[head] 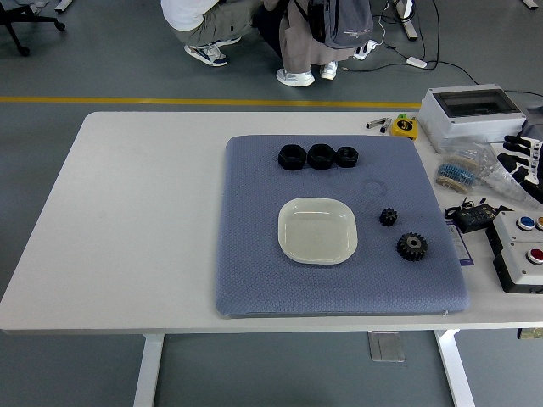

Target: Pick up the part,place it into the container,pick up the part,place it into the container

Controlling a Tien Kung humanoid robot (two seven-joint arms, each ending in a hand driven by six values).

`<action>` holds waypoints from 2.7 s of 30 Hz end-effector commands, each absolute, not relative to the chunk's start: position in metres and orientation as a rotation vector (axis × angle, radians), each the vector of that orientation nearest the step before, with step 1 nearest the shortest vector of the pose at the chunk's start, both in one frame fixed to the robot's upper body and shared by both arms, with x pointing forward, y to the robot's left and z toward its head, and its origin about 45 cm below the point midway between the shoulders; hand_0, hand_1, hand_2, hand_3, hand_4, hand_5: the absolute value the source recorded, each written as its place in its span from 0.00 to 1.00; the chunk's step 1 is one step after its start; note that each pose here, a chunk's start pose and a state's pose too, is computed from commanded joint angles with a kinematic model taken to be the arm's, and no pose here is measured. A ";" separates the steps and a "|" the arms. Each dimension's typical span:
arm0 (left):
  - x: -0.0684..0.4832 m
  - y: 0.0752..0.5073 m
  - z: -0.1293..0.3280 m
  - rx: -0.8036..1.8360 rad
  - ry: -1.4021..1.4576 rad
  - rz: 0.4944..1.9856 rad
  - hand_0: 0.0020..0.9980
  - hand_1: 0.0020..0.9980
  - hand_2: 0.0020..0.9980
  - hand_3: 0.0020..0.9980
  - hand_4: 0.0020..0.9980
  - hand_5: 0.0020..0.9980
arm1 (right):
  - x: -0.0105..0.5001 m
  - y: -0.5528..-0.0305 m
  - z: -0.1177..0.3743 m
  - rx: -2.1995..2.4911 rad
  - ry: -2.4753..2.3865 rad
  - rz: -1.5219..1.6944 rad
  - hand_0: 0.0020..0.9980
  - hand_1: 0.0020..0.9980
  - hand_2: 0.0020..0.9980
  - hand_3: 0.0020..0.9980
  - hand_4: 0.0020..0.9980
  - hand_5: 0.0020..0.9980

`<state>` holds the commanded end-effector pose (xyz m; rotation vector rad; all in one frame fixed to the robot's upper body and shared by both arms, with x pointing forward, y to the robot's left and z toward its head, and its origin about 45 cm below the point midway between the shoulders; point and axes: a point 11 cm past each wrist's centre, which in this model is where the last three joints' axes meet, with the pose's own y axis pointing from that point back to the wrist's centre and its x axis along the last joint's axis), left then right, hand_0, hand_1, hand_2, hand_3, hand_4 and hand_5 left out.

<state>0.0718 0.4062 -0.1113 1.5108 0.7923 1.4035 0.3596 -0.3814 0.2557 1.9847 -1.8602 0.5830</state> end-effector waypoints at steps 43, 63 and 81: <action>0.077 0.409 -0.109 1.508 0.783 1.421 0.72 0.73 0.76 0.68 0.72 0.69 | 0.406 -0.302 0.196 1.807 -0.806 0.988 0.70 0.72 0.77 0.78 1.00 0.37; 0.079 0.408 -0.109 1.509 0.780 1.412 0.72 0.73 0.76 0.68 0.71 0.68 | 0.418 -0.300 0.179 1.779 -0.762 0.972 0.56 0.64 0.69 0.65 0.99 0.38; 0.080 0.409 -0.109 1.515 0.774 1.404 0.72 0.73 0.76 0.68 0.71 0.68 | 0.418 -0.312 0.166 1.776 -0.778 0.930 0.35 0.48 0.54 0.55 0.82 0.36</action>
